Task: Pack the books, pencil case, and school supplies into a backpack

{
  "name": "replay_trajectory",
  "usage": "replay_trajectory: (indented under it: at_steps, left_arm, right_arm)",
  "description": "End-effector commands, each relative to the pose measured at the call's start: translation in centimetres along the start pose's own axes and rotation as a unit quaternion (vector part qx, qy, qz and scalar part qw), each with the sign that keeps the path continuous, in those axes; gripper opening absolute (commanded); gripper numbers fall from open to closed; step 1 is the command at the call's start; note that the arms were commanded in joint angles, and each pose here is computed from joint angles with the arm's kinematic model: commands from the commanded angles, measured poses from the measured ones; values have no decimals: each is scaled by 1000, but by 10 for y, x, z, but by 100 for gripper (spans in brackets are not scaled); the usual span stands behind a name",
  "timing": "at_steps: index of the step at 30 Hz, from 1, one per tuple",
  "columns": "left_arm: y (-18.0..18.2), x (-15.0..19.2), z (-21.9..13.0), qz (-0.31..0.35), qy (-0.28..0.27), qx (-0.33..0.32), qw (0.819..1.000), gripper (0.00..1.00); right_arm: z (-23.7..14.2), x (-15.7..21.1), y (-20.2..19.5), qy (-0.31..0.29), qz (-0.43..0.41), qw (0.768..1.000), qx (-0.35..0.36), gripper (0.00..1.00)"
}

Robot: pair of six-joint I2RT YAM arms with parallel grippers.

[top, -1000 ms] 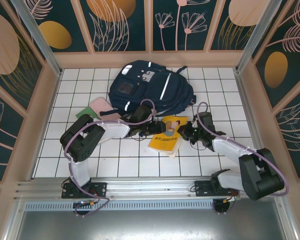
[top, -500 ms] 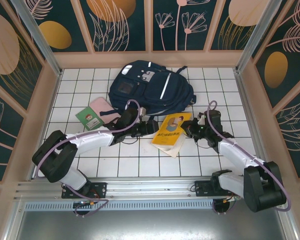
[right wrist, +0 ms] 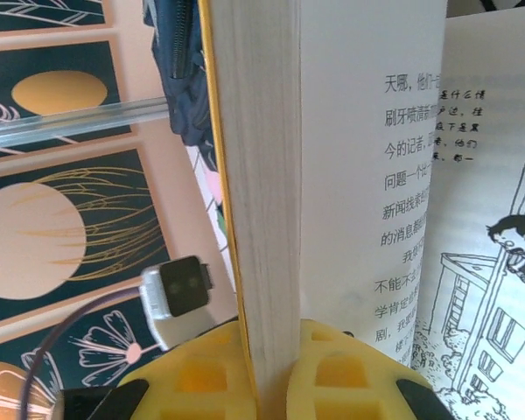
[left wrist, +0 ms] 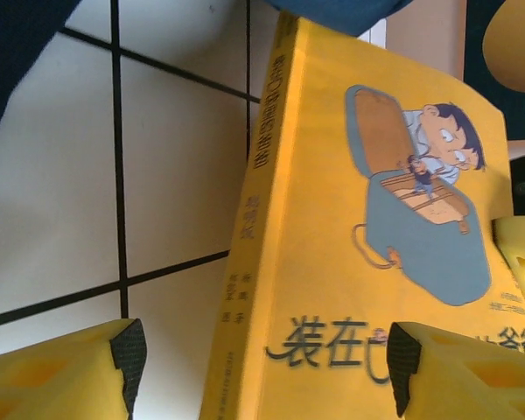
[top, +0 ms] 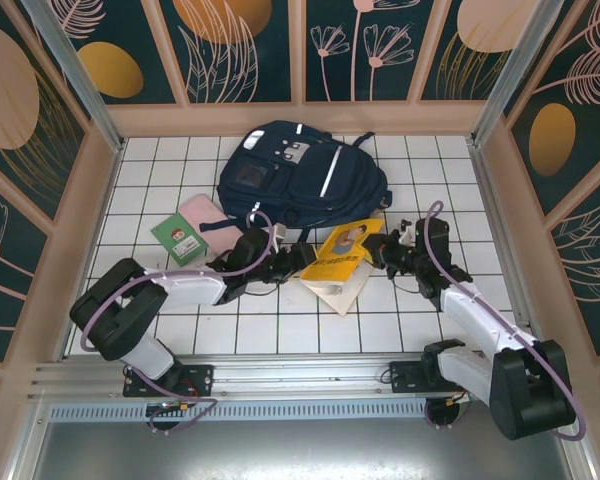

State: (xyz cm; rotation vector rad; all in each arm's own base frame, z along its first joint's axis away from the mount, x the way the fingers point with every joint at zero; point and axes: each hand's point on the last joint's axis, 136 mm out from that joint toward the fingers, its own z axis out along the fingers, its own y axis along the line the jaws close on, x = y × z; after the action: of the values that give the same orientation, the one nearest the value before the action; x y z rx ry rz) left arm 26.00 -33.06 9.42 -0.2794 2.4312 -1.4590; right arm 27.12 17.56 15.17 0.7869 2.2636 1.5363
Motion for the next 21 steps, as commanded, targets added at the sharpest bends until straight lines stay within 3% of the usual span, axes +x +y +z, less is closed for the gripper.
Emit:
replay_trajectory:
  at_steps: [1,9,20,21]
  left_arm:
    - [-24,1,2,-30,12,75,997,74]
    - [-38,6,2,-66,29,141,987,66]
    - [-32,4,11,-50,27,115,992,15]
    - [-29,4,12,-45,27,109,993,11]
  right_arm:
    - [-8,2,40,-2,-52,995,-82,0]
    - [-3,5,-2,-9,-23,998,-65,0]
    - [1,8,-54,-18,-16,1000,0,0]
    - [1,7,-59,-22,-15,1000,10,5]
